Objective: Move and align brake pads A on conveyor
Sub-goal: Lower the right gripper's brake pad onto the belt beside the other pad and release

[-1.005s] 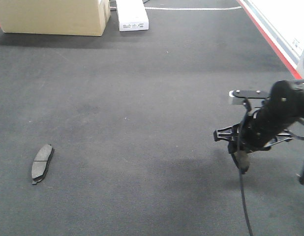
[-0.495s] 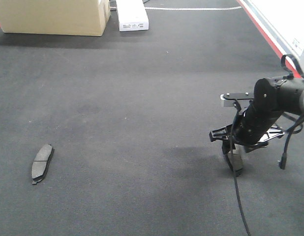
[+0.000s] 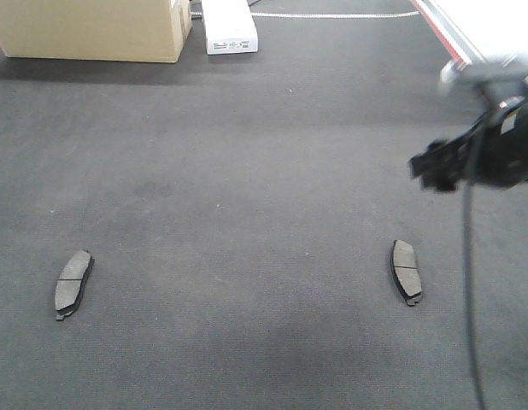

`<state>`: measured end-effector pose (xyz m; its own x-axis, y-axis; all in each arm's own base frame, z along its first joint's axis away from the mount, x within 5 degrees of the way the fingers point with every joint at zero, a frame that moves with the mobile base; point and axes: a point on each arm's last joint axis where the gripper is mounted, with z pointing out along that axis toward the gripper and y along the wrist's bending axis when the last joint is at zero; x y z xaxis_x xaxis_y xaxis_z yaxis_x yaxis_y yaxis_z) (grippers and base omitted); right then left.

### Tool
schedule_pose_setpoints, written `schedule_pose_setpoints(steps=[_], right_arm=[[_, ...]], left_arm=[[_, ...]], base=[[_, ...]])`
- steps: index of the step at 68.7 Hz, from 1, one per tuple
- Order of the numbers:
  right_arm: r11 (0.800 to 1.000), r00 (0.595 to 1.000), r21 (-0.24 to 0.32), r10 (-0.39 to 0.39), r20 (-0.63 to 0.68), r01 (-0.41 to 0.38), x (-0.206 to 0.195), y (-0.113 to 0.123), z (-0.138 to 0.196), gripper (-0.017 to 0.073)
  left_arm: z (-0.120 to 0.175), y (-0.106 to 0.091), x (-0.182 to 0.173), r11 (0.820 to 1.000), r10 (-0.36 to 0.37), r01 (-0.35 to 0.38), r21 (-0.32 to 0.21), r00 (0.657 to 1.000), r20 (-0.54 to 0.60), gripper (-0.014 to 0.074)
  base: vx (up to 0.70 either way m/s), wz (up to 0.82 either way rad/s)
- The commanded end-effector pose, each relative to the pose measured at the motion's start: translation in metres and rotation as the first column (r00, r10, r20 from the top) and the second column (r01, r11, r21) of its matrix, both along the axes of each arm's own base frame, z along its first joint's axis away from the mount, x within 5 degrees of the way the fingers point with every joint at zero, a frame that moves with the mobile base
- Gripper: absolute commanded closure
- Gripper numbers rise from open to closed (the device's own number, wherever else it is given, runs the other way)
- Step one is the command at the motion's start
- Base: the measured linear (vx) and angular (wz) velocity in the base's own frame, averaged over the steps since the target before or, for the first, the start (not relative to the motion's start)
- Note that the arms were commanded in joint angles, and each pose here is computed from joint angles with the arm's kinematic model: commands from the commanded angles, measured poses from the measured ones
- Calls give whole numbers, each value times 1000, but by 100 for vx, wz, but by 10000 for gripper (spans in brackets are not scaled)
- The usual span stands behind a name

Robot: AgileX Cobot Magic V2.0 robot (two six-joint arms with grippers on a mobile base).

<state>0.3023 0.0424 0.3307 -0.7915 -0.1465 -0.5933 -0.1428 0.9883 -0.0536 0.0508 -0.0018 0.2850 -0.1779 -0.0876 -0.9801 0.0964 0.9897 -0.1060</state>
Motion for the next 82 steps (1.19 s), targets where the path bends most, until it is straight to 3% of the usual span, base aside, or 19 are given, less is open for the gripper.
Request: schedule_pose_setpoints(steps=[1,11,24,39,56,63,82], right_arm=[[1000,984,-2,18,178,-18,-25,-5,46,32],[1000,938,10,21,346,-26,-70,-12,68,34],[999,875,35,14,485,-35,-126,-20,65,34],[998,795,35,20,607,-52,-189,-29,41,34],[996,648,35,23,761,-77,-246,-37,6,34],[996,610,39,18,792,-79,-259,-39,-5,34],[996,600,37,17,800,-78,-267,-40,-13,34]], left_arm=[[14,-2,0,1000,-19,20,-11,997,81,60],[14,-2,0,1000,-19,20,-11,997,81,60],[14,-2,0,1000,-19,20,-11,997,81,60],[14,-2,0,1000,-19,20,-11,997,81,60],[14,-2,1,1000,-19,20,-11,997,80,60],[14,-2,1,1000,-19,20,-11,997,80,60],[14,-2,1,1000,-19,20,-11,997,80,60]], base=[[0,0],[0,0],[0,0],[0,0],[0,0],[0,0],[0,0]])
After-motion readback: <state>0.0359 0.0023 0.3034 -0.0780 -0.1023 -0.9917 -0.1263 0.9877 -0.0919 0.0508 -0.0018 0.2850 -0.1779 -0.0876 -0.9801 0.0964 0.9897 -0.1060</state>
